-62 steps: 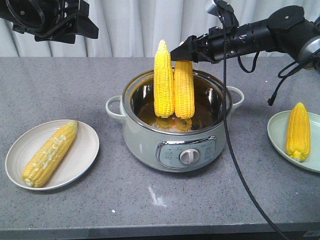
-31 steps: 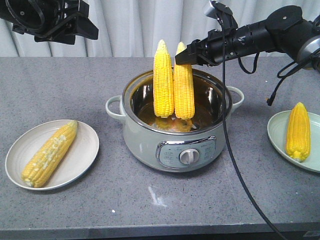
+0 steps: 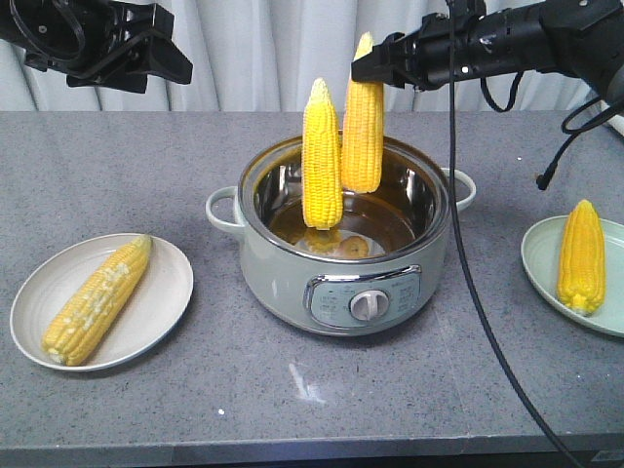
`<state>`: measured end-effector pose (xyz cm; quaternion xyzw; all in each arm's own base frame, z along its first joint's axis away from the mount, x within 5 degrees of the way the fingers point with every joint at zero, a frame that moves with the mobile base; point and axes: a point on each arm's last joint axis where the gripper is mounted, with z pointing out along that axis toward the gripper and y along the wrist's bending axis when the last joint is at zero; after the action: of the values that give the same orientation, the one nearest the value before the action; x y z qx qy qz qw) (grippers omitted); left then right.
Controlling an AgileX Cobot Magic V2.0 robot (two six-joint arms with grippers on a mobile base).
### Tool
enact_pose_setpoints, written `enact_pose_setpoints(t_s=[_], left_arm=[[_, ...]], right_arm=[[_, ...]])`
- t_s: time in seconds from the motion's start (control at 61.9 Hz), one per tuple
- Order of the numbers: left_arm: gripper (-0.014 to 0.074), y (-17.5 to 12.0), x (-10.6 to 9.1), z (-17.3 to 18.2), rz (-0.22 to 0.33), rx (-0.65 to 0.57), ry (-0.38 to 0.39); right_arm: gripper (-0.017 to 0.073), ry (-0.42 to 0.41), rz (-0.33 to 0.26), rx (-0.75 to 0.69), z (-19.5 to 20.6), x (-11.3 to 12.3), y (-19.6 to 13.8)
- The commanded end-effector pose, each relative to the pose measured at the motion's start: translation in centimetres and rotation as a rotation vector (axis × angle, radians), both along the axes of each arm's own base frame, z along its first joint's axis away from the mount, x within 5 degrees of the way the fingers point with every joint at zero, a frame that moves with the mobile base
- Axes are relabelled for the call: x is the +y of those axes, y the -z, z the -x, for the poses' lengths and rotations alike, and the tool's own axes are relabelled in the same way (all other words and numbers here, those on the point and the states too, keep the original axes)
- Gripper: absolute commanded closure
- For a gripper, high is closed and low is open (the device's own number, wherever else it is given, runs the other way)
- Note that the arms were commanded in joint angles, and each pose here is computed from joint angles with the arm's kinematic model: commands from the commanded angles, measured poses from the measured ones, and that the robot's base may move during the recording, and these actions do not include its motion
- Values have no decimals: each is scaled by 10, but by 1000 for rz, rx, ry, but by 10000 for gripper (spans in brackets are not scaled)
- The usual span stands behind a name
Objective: Distribute corn equally
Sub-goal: 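Grasp the cob with the right gripper and lift it out of the pot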
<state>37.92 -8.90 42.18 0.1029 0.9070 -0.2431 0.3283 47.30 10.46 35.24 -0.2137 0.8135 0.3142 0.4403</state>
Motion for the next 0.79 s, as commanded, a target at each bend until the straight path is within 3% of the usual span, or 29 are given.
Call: enact_pose_setpoints(t_s=[0.0,0.323,0.404,0.533,0.614,0.776], left_arm=[[148,-31,0,15,51,-106,-4],[148,-33,-4,15,90,-106,5],[148,-35,-6,15,129,-115,8],[145,-43,-13,14,261,-140,22],[130,-46,-20,9,351,-182,70],[84,-41,-39,-11,539,-273,163]], right_arm=[[564,43,-66,-151,19,-5,-56],[561,59,-77,-181,23,-6,-66],[561,54,-78,-190,27,-6,-71],[561,53,-79,-254,47,-10,-100],[561,57,-83,-303,67,-16,-124],[561,101,-103,-358,112,-48,-170]])
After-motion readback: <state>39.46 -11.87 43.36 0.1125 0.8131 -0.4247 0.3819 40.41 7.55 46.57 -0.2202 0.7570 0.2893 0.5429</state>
